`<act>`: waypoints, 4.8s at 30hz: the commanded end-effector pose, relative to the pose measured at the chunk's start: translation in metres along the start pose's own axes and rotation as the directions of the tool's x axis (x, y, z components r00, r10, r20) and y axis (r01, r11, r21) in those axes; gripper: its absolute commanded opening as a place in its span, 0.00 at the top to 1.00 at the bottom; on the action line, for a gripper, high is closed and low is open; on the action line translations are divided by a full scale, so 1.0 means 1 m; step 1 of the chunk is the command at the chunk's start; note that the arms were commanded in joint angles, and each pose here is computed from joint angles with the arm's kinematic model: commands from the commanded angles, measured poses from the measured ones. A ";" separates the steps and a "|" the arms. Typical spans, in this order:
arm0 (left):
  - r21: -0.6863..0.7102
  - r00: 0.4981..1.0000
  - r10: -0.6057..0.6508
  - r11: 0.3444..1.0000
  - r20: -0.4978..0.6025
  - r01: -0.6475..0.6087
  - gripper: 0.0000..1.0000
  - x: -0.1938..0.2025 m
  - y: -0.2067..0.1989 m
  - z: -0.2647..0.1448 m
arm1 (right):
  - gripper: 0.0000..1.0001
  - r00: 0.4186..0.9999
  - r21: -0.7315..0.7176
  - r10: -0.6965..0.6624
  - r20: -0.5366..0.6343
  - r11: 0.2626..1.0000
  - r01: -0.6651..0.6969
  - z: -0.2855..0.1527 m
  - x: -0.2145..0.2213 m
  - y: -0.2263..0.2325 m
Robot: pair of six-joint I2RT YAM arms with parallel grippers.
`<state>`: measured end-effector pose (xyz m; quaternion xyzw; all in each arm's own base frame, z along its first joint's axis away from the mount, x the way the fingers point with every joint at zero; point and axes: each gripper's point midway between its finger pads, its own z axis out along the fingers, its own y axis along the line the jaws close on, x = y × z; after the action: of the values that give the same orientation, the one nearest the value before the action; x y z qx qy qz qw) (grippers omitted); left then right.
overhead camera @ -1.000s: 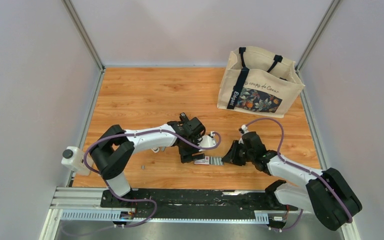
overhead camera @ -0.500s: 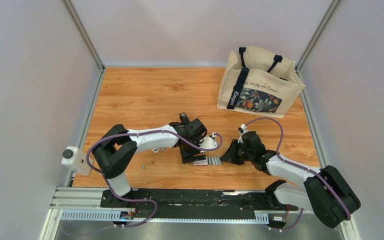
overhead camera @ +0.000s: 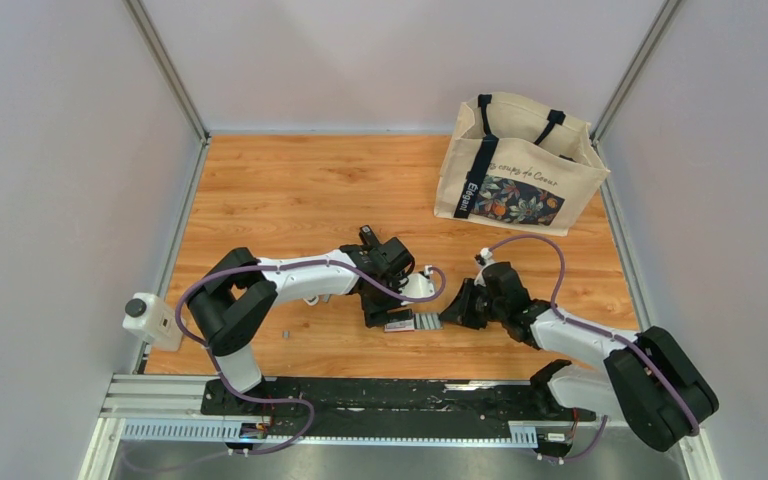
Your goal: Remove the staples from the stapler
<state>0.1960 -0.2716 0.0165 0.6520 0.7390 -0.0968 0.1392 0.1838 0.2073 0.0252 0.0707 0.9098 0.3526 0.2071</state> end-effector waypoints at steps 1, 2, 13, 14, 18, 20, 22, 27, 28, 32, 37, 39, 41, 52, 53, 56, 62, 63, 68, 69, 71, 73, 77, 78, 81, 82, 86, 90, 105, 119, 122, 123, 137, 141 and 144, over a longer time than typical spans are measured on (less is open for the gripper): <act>-0.014 0.999 0.035 0.999 0.038 -0.035 0.24 -0.016 0.006 0.000 | 0.88 1.000 -0.039 -0.002 0.005 0.999 0.002 0.004 0.000 0.009; -0.013 0.999 0.036 0.999 0.040 -0.035 0.24 -0.017 0.006 0.000 | 0.88 1.000 -0.044 -0.006 0.006 0.999 0.006 0.004 -0.001 0.011; -0.010 0.999 0.034 0.999 0.038 -0.033 0.24 -0.016 0.005 0.000 | 0.90 1.000 -0.046 -0.019 -0.004 0.999 0.019 0.006 0.001 0.016; -0.009 0.999 0.033 0.999 0.037 -0.033 0.24 -0.016 0.005 0.000 | 0.90 1.000 -0.047 -0.020 -0.003 0.999 0.020 0.006 0.001 0.016; -0.009 0.999 0.037 0.999 0.039 -0.036 0.24 -0.017 0.005 -0.001 | 0.90 1.000 -0.042 -0.024 -0.005 0.999 0.024 0.007 0.001 0.016; -0.007 0.999 0.035 0.999 0.036 -0.035 0.24 -0.016 0.005 0.000 | 0.90 1.000 -0.043 -0.031 -0.004 0.999 0.031 0.007 0.000 0.018; -0.006 0.999 0.033 0.999 0.037 -0.033 0.24 -0.016 0.005 -0.001 | 0.90 0.999 -0.038 -0.038 -0.010 0.999 0.037 0.008 0.001 0.019; -0.010 0.999 0.035 0.999 0.040 -0.035 0.24 -0.018 0.006 -0.002 | 0.91 0.998 -0.029 -0.055 -0.011 0.998 0.054 0.008 0.000 0.020; -0.009 0.999 0.035 0.999 0.039 -0.035 0.24 -0.018 0.006 -0.002 | 0.91 0.998 -0.031 -0.058 -0.010 0.998 0.057 0.008 0.000 0.022; -0.007 0.999 0.033 0.999 0.039 -0.033 0.25 -0.019 0.006 -0.002 | 0.91 0.998 -0.027 -0.062 -0.010 0.998 0.062 0.008 0.000 0.021; -0.003 0.999 0.033 0.999 0.035 -0.033 0.25 -0.018 0.005 -0.002 | 0.91 0.998 -0.021 -0.061 -0.010 0.998 0.060 0.007 0.002 0.019; -0.003 0.999 0.032 0.999 0.032 -0.032 0.25 -0.017 0.005 -0.001 | 0.91 0.998 -0.015 -0.063 -0.010 0.998 0.063 0.007 0.002 0.017; -0.008 0.999 0.033 0.999 0.031 -0.032 0.25 -0.017 0.005 -0.002 | 0.91 0.998 0.000 -0.067 -0.005 0.998 0.067 0.006 0.000 0.016; -0.063 0.998 -0.014 0.998 0.069 0.018 0.20 -0.003 0.027 -0.037 | 0.86 0.991 0.069 -0.130 0.025 0.989 0.128 -0.007 -0.011 0.012; -0.078 0.995 -0.021 0.997 0.100 0.029 0.18 -0.006 0.032 -0.049 | 0.85 0.990 0.068 -0.135 0.028 0.989 0.133 -0.008 -0.012 0.013; -0.110 0.986 -0.060 0.991 0.153 0.078 0.12 -0.001 0.050 -0.076 | 0.74 0.988 0.069 -0.149 0.049 0.987 0.145 -0.012 -0.019 0.018; -0.167 0.966 -0.168 0.965 0.196 0.202 0.09 0.025 0.088 -0.110 | 0.71 0.974 0.073 -0.195 0.116 0.980 0.187 -0.025 -0.046 0.041; -0.188 0.969 -0.169 0.961 0.183 0.203 0.09 0.030 0.092 -0.109 | 0.71 0.971 0.077 -0.210 0.114 0.976 0.203 -0.025 -0.048 0.043; -0.169 0.967 -0.249 0.952 0.054 0.255 0.10 0.061 0.084 -0.079 | 0.71 0.965 0.088 -0.226 0.133 0.973 0.215 -0.029 -0.056 0.048; -0.176 0.961 -0.273 0.945 0.039 0.275 0.10 0.065 0.085 -0.073 | 0.71 0.964 0.088 -0.224 0.140 0.973 0.213 -0.030 -0.057 0.049; -0.203 0.951 -0.308 0.932 -0.009 0.299 0.12 0.077 0.089 -0.065 | 0.71 0.964 0.085 -0.221 0.146 0.974 0.211 -0.031 -0.058 0.049; -0.186 0.928 -0.371 0.910 0.029 0.369 0.12 0.079 0.093 -0.065 | 0.69 0.961 0.069 -0.230 0.154 0.973 0.222 -0.034 -0.060 0.054; -0.151 0.871 -0.457 0.862 0.179 0.484 0.11 0.072 0.108 -0.097 | 0.64 0.924 0.020 -0.353 0.149 0.935 0.354 -0.037 -0.068 0.076; -0.154 0.848 -0.488 0.840 0.205 0.521 0.10 0.078 0.114 -0.109 | 0.61 0.912 0.002 -0.385 0.140 0.922 0.388 -0.036 -0.069 0.082; -0.139 0.797 -0.521 0.804 0.304 0.579 0.09 0.076 0.124 -0.150 | 0.55 0.826 -0.061 -0.556 0.092 0.825 0.562 -0.025 -0.070 0.113; -0.132 0.786 -0.515 0.802 0.343 0.583 0.08 0.071 0.128 -0.165 | 0.53 0.783 -0.087 -0.612 0.109 0.779 0.621 -0.025 -0.078 0.134; -0.161 0.737 -0.531 0.755 0.418 0.635 0.08 0.086 0.134 -0.207 | 0.44 0.493 -0.167 -0.870 0.011 0.485 0.859 0.019 -0.040 0.166; -0.178 0.685 -0.568 0.695 0.457 0.696 0.08 0.112 0.140 -0.230 | 0.38 0.127 -0.267 -0.991 0.039 0.112 0.957 0.055 -0.015 0.191; -0.098 0.589 -0.606 0.648 0.534 0.755 0.08 0.132 0.141 -0.240 | 0.28 -0.295 -0.349 -0.944 0.150 -0.330 0.877 0.151 -0.008 0.206; -0.035 0.548 -0.632 0.637 0.549 0.770 0.08 0.142 0.142 -0.234 | 0.33 -0.307 -0.369 -0.927 0.216 -0.369 0.853 0.192 0.000 0.218; -0.034 0.549 -0.636 0.636 0.543 0.771 0.08 0.144 0.142 -0.231 | 0.37 -0.296 -0.400 -0.929 0.221 -0.363 0.842 0.194 0.006 0.217; -0.033 0.549 -0.639 0.635 0.539 0.772 0.08 0.145 0.142 -0.229 | 0.38 -0.294 -0.403 -0.930 0.219 -0.360 0.841 0.195 0.006 0.218; -0.036 0.548 -0.643 0.631 0.534 0.775 0.08 0.152 0.143 -0.227 | 0.53 -0.238 -0.485 -0.963 0.124 -0.268 0.833 0.189 0.024 0.195; -0.041 0.549 -0.637 0.633 0.540 0.773 0.08 0.151 0.142 -0.230 | 0.57 -0.222 -0.500 -0.971 0.091 -0.237 0.833 0.187 0.026 0.191; -0.043 0.550 -0.635 0.633 0.542 0.773 0.08 0.150 0.142 -0.232 | 0.61 -0.211 -0.517 -0.975 0.071 -0.217 0.828 0.186 0.029 0.188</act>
<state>0.2990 -0.0368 0.1829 0.2103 0.8962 -0.1967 0.3374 0.2443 0.4724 0.0276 -0.7551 0.5488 0.2372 0.2691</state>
